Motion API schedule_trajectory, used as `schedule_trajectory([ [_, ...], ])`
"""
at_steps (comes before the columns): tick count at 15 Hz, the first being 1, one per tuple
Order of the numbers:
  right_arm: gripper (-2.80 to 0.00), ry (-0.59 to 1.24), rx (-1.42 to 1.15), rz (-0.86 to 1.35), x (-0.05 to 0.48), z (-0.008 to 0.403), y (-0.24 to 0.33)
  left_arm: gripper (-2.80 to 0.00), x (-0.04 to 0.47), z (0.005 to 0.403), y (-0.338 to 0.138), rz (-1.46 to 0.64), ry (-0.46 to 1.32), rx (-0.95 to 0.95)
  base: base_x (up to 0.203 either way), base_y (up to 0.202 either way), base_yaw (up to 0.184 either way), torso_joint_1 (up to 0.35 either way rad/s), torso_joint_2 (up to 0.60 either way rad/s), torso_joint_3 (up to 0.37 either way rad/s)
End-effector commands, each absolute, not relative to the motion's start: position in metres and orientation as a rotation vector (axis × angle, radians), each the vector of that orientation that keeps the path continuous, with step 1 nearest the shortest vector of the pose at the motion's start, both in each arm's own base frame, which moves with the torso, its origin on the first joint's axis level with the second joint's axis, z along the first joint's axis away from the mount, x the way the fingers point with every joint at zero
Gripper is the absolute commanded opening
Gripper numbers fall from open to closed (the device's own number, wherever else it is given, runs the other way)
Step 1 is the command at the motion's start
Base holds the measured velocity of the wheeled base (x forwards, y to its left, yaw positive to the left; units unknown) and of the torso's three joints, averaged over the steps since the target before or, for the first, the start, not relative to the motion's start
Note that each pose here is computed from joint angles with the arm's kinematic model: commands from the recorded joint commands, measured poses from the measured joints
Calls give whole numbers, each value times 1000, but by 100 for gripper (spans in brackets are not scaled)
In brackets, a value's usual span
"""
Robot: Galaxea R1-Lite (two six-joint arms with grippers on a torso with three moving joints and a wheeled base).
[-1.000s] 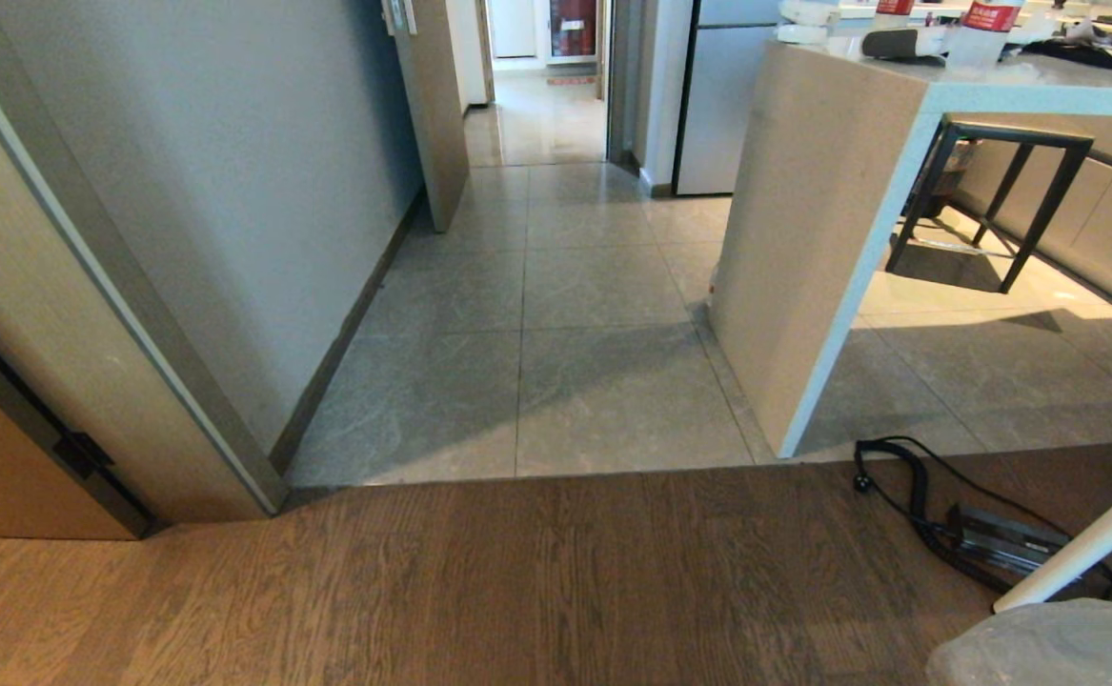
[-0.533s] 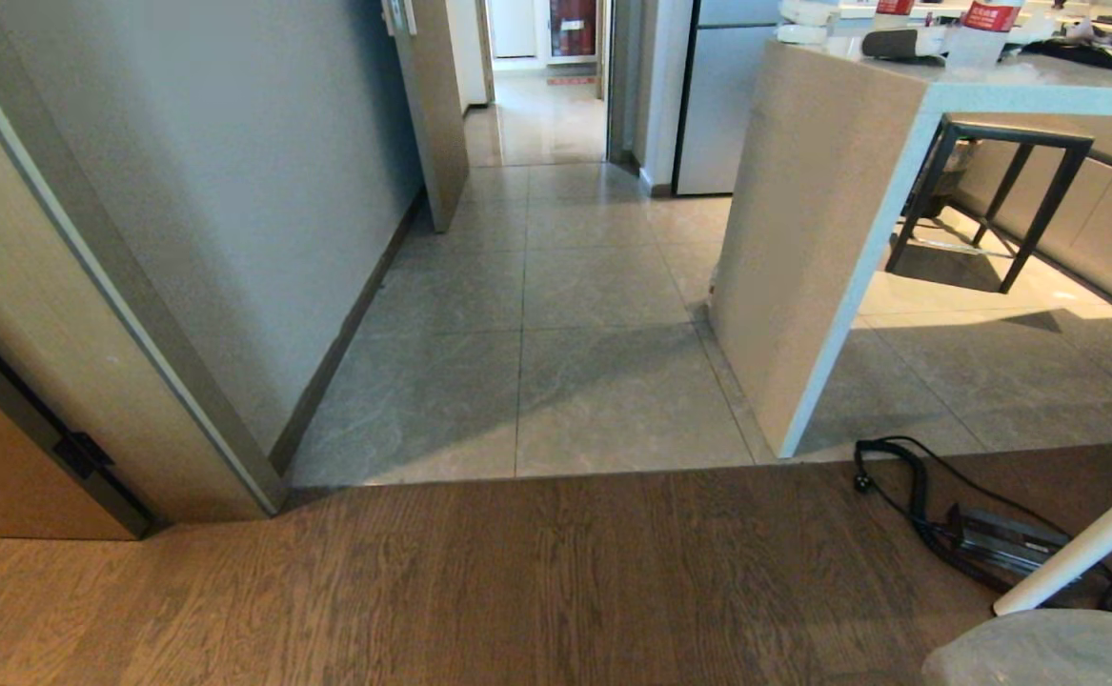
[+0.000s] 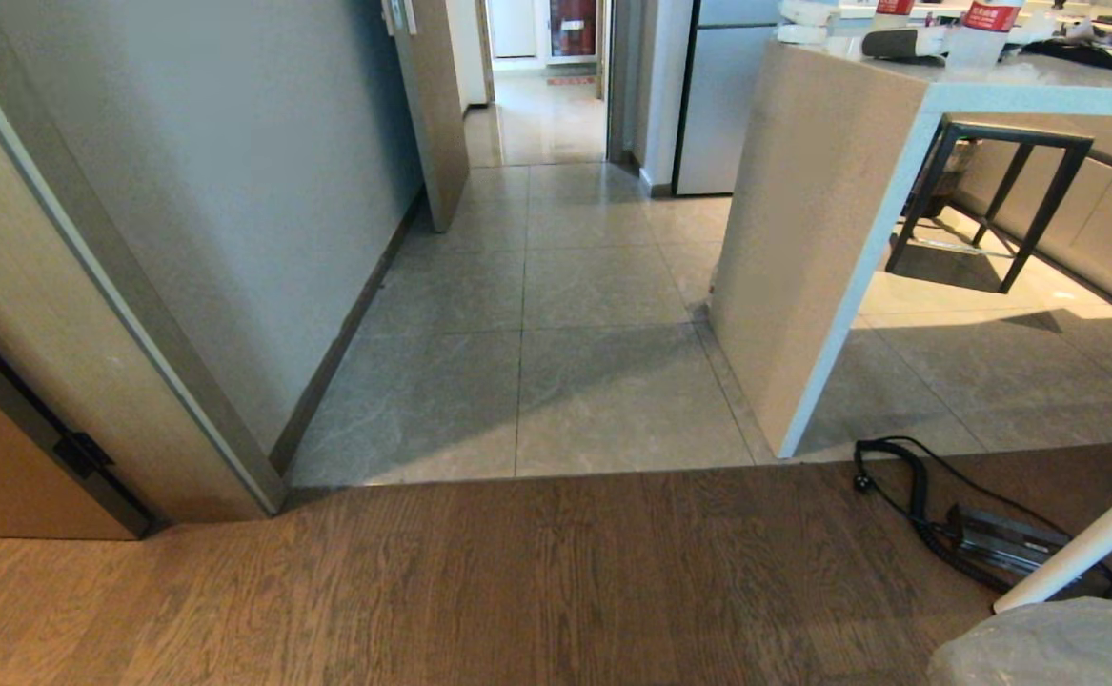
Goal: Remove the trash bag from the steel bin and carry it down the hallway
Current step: Put the trash bag at the door
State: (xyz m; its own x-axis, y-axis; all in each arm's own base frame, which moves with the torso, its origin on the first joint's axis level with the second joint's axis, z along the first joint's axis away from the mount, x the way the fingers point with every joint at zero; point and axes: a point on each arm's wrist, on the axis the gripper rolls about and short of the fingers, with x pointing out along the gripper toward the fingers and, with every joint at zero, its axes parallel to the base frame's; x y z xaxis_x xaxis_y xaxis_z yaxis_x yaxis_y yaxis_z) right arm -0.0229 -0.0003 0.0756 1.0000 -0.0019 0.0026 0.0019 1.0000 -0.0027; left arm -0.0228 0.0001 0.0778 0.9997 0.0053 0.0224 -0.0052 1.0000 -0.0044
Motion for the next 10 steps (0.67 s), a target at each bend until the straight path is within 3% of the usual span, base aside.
schedule_trajectory([
  [1, -280, -2, -3, -2, -23, 76, 0, -280, -22, 74, 0, 6, -11, -5, 0, 0, 0, 0, 0, 0],
  [10, -280, -3, -3, -2, -23, 76, 0, -280, -22, 75, 0, 6, -12, -5, 0, 0, 0, 0, 0, 0],
])
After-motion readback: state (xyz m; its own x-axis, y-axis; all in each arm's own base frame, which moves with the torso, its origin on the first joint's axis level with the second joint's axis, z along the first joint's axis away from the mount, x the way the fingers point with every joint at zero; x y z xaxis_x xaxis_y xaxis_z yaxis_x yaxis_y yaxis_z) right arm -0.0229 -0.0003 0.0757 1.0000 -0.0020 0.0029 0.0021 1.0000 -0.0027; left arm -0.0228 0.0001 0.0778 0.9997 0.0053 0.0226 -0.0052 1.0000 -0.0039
